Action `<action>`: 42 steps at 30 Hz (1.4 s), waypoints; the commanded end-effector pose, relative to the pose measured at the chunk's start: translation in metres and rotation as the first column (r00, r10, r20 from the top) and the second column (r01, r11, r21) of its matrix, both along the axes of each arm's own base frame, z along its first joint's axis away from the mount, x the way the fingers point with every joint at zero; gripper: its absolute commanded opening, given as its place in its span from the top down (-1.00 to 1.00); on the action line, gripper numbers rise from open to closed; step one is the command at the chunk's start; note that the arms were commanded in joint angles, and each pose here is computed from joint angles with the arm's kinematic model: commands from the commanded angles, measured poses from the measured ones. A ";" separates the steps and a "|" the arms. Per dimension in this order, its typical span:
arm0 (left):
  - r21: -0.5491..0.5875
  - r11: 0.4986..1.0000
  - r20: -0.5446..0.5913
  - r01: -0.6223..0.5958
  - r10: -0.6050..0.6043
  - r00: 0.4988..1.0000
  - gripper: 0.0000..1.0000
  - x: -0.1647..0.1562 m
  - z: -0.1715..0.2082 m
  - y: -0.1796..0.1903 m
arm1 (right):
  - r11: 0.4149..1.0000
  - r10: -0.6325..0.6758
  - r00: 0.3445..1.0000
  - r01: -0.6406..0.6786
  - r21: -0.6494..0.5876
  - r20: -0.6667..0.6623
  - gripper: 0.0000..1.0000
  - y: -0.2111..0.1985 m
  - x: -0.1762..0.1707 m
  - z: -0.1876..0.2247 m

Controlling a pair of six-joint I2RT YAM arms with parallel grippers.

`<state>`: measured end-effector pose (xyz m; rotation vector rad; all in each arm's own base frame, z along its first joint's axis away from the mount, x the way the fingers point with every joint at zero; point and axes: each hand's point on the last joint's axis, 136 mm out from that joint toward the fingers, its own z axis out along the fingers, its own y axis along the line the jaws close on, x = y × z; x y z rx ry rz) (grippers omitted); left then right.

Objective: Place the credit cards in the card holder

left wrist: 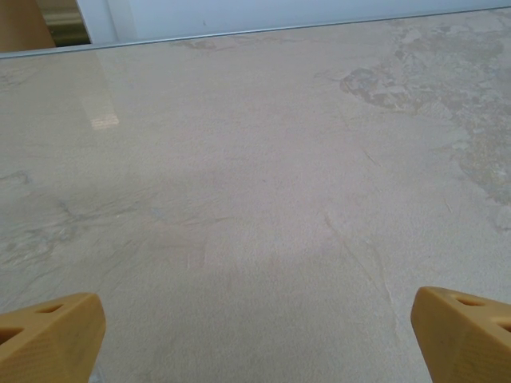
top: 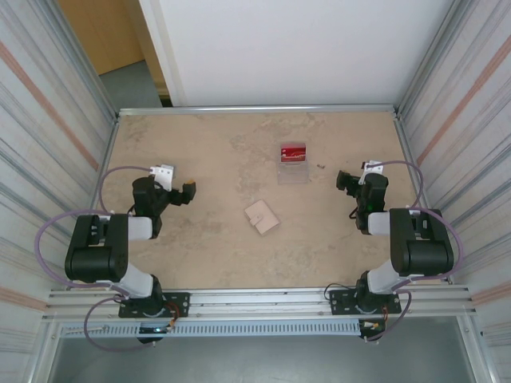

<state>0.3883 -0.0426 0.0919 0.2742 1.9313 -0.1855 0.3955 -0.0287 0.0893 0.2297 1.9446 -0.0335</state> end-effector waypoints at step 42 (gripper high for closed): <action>-0.276 0.950 -0.346 0.144 -0.238 0.908 -0.97 -0.042 0.113 -0.050 | 0.882 0.407 0.725 -0.155 0.444 -0.556 -0.96 0.281 -0.190 0.008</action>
